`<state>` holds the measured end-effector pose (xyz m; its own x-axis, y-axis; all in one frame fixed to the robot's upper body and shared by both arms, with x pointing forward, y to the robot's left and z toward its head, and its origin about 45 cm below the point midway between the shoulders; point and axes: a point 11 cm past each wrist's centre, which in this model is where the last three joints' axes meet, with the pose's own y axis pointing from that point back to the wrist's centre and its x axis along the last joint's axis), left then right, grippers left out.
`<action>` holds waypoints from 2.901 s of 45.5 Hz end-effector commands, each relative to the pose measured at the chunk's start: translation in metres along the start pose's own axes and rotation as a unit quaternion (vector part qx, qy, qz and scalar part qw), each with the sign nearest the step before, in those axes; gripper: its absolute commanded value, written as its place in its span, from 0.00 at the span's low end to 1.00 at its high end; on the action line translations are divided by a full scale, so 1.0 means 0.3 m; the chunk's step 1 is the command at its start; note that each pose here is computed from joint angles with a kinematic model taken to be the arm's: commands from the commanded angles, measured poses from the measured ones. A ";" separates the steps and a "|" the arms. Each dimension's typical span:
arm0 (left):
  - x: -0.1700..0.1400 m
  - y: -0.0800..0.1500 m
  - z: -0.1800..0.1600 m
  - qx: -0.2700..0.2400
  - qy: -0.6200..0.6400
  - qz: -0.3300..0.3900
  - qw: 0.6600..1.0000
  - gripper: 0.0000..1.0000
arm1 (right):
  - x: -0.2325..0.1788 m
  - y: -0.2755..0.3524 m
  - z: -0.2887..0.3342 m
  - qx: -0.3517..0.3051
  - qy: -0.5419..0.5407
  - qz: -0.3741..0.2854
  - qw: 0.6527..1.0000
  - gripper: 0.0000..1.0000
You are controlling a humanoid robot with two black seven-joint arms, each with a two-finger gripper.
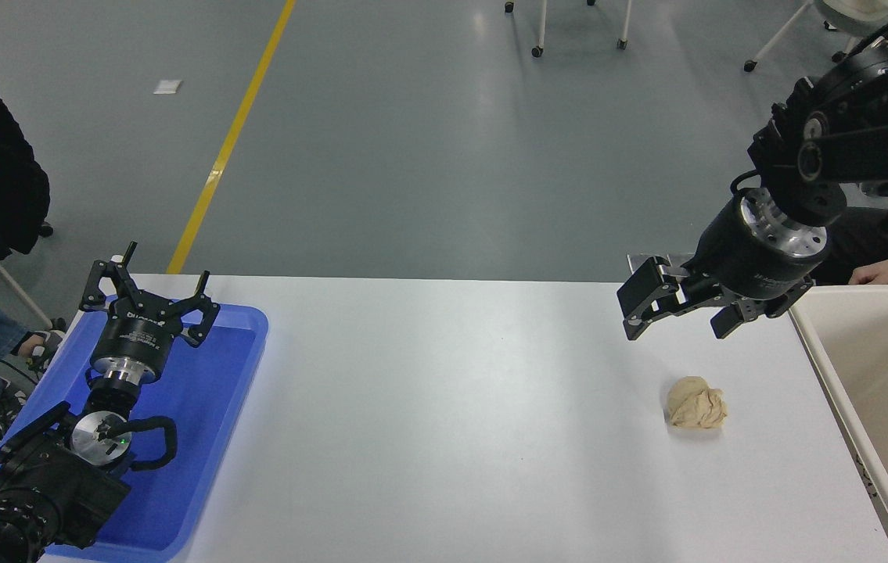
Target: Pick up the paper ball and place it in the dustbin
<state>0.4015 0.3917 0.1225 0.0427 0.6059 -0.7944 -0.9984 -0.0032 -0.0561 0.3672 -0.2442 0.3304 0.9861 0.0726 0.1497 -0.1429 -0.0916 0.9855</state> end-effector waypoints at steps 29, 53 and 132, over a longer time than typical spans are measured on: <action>-0.001 0.000 -0.003 0.000 0.001 0.000 1.000 1.00 | -0.002 -0.519 0.397 -0.078 0.044 0.095 0.991 1.00; -0.003 -0.002 -0.002 0.000 0.001 -0.001 1.000 1.00 | -0.093 -0.755 0.459 -0.062 -0.001 0.130 0.990 1.00; -0.006 -0.004 -0.007 0.001 0.002 -0.002 1.000 1.00 | -0.010 -0.295 0.409 -0.070 0.061 0.114 0.989 0.00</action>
<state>0.4027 0.3892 0.1229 0.0464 0.6032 -0.7963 -0.9983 0.0005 -0.0578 0.3819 -0.3640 0.1577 0.9203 0.1202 0.3723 -0.3755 0.0045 0.9268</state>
